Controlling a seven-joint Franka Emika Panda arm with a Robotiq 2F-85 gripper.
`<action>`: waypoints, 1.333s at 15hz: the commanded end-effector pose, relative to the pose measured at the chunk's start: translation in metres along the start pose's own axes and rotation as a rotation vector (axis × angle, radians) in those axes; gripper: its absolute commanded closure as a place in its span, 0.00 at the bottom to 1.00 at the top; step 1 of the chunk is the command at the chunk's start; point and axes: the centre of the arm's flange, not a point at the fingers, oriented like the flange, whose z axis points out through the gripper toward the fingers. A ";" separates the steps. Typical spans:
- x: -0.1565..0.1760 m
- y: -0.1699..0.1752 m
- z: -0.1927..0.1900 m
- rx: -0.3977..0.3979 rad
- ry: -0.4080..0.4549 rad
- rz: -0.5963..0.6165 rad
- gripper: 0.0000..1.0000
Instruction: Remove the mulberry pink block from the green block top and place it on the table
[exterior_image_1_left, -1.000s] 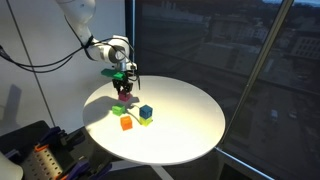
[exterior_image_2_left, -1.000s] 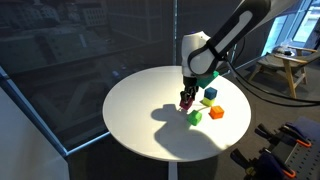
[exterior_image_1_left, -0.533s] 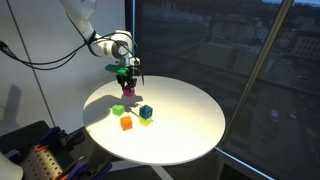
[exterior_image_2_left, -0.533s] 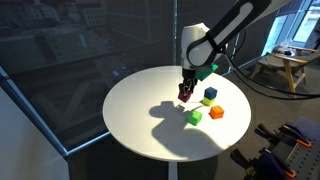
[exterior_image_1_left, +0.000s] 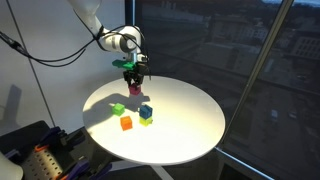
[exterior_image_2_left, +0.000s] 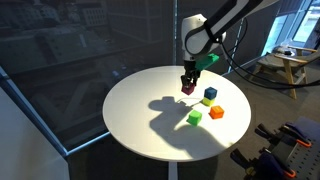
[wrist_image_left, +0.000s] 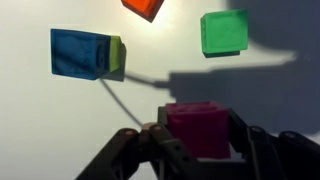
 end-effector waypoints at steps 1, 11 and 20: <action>0.025 0.010 0.002 -0.013 -0.011 0.038 0.67; 0.048 0.019 0.050 -0.017 -0.055 0.049 0.67; 0.050 0.025 0.073 -0.016 -0.106 0.062 0.67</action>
